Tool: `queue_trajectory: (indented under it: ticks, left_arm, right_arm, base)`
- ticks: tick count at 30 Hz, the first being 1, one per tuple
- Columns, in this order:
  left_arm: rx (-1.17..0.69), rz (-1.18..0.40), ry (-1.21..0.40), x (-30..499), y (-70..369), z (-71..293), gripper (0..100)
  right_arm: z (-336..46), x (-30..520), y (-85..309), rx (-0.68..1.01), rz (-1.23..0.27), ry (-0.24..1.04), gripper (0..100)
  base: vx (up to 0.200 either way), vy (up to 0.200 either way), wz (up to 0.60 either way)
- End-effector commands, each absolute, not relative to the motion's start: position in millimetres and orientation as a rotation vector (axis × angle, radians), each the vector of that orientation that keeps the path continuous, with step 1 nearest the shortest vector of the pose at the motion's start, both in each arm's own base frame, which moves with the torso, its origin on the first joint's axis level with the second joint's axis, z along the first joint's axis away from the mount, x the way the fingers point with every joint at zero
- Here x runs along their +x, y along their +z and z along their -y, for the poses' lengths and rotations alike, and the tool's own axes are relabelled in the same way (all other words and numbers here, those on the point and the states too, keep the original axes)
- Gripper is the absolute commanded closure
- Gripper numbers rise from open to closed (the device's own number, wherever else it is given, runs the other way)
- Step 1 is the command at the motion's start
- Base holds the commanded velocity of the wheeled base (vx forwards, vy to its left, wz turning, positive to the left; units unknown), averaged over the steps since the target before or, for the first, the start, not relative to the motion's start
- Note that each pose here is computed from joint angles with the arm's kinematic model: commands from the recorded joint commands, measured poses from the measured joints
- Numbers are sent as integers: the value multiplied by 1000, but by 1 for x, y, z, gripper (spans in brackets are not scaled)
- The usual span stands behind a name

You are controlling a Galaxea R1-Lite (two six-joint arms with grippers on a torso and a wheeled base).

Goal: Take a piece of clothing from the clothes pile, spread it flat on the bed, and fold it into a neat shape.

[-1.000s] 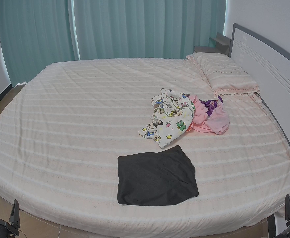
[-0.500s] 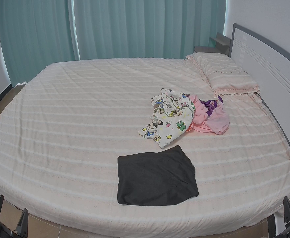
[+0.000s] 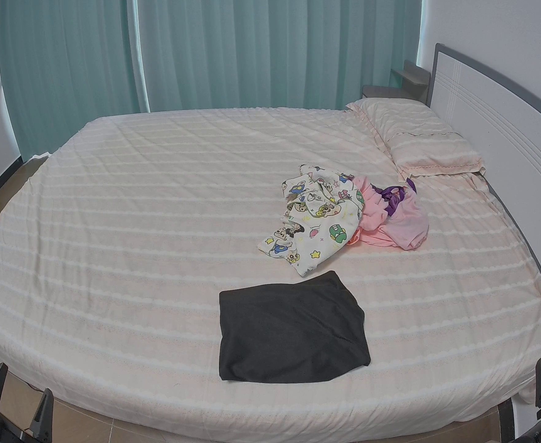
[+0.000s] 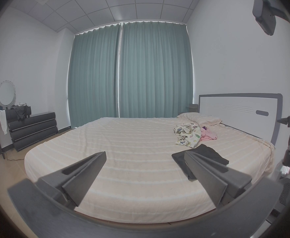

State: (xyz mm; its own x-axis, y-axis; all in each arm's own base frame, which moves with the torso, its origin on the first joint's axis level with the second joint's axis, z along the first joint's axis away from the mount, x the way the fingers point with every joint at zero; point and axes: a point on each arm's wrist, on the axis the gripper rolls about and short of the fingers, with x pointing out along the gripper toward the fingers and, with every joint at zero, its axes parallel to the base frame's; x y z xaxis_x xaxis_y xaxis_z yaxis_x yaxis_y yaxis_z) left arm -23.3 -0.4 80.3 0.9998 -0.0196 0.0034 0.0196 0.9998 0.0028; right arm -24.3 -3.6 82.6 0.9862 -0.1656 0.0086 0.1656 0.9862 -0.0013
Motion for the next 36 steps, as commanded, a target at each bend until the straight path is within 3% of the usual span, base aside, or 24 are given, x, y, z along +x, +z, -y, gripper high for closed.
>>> queue_trajectory:
  ticks: [1,8,14,36]
  left_arm:
    - [5,-6,-20,-23,76,0,0]
    - [2,-3,-18,-23,76,0,0]
    - [1,-5,-17,-23,76,0,0]
    - [1,-5,-18,-23,76,0,0]
  right_arm:
    - [4,-25,82,-6,19,-170,0]
    - [4,-25,82,-70,23,-170,0]
    - [-1,-23,76,-43,3,18,0]
    - [0,-23,76,-11,0,12,0]
  base:
    - [0,0,0]
    - [0,0,0]
    - [0,0,0]
    - [0,0,0]
